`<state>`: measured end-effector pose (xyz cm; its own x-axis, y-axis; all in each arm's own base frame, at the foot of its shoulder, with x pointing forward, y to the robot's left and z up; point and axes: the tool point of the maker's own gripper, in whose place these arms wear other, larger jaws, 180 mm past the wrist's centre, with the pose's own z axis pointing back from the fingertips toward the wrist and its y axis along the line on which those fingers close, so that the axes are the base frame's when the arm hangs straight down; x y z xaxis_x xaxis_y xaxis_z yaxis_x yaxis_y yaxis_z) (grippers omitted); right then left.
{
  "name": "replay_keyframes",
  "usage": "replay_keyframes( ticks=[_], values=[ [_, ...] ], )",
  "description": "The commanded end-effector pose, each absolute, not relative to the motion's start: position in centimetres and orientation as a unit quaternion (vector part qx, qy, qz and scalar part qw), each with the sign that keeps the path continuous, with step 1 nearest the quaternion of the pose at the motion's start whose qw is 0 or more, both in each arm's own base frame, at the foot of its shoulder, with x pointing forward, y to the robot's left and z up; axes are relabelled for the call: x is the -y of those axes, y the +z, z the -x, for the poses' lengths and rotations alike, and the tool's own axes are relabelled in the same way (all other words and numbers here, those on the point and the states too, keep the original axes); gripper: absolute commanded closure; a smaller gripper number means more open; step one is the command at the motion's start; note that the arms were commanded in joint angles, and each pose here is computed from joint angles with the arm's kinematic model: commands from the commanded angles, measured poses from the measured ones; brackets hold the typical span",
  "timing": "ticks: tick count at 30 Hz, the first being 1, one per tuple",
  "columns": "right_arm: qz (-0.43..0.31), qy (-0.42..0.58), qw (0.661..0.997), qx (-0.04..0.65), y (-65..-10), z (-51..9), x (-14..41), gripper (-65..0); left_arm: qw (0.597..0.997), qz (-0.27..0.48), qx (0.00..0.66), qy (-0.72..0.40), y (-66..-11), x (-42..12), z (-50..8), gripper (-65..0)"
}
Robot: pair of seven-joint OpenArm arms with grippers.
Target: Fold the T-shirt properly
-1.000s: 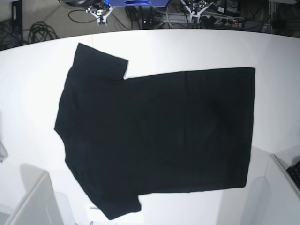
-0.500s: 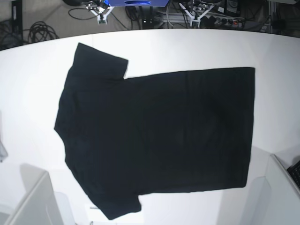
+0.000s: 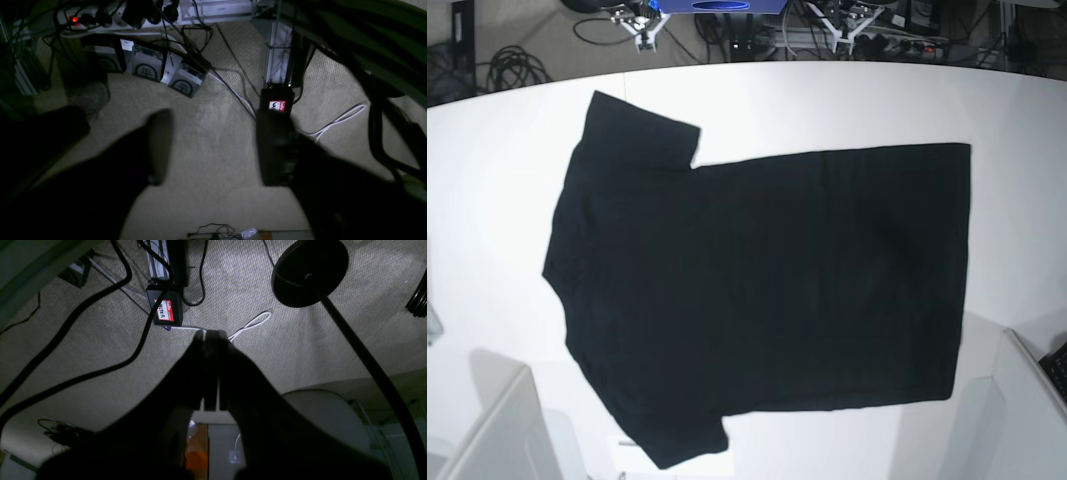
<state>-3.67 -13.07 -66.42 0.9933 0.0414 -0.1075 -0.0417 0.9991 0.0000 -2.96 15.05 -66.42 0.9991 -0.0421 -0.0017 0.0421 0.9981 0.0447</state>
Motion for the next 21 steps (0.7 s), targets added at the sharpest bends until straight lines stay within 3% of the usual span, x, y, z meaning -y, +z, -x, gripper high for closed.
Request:
replay_keyframes(
  ticks=[1,4,7,8,21],
  values=[
    [0.006,0.018,0.998,-0.058,-66.4,4.0,13.5,0.0,0.999,-0.026,-0.003,-0.021,-66.4,-15.3,3.5,-39.2],
    [0.007,0.017,0.998,-0.056,-66.4,3.9,13.5,0.0,0.999,-0.027,-0.005,-0.018,-66.4,-15.3,3.7,-28.6],
    [0.007,0.018,0.998,-0.057,-66.4,4.0,13.5,0.0,1.0,-0.026,-0.004,-0.018,-66.4,-15.3,3.7,-4.6],
    [0.007,0.018,0.998,-0.057,-66.4,4.0,13.5,0.0,1.0,-0.026,-0.004,-0.018,-66.4,-15.3,3.7,0.0],
    [0.016,0.015,0.999,-0.046,-66.3,4.6,14.8,0.0,0.999,-0.025,-0.019,-0.028,-66.1,-15.3,6.5,0.0]
  ],
)
